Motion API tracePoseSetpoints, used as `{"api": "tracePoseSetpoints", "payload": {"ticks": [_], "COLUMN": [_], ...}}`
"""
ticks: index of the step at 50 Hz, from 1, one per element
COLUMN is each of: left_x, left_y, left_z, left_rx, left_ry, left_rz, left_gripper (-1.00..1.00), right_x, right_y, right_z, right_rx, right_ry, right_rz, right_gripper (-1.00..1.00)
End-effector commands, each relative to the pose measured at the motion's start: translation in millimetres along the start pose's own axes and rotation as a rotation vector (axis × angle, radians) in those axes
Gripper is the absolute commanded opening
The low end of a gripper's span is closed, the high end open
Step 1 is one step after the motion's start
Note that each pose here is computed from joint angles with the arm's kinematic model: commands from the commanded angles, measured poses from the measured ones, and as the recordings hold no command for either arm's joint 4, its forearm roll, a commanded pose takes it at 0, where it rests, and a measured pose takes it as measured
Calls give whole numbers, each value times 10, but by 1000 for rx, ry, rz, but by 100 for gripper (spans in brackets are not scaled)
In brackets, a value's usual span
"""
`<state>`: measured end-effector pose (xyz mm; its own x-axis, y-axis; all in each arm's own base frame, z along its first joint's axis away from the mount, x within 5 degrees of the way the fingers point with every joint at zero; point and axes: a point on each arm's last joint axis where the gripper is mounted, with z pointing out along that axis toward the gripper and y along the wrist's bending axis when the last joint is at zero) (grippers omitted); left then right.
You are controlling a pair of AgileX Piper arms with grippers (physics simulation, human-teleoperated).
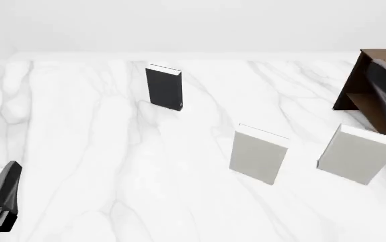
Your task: Pick up the book on the left and place it on top of the shelf.
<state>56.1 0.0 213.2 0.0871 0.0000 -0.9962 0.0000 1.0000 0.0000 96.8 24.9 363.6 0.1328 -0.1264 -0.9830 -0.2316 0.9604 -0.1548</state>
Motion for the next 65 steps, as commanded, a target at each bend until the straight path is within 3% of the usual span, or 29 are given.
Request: {"api": "tracePoseSetpoints", "payload": {"ticks": [1,31,65], "left_x": [0,0,0], "left_y": [0,0,0], "left_z": [0,0,0], "left_rx": [0,0,0], "left_ry": [0,0,0], "left_rz": [0,0,0], "left_gripper": [100,100,100], "right_x": [-188,-33,102], "right_y": [54,369,647], "right_z": [308,1067,1736], "right_rx": [-71,-201,-263], "right_ry": [33,103,180], "right_rz": [-52,-76,-80], "right_gripper": [100,100,100]}}
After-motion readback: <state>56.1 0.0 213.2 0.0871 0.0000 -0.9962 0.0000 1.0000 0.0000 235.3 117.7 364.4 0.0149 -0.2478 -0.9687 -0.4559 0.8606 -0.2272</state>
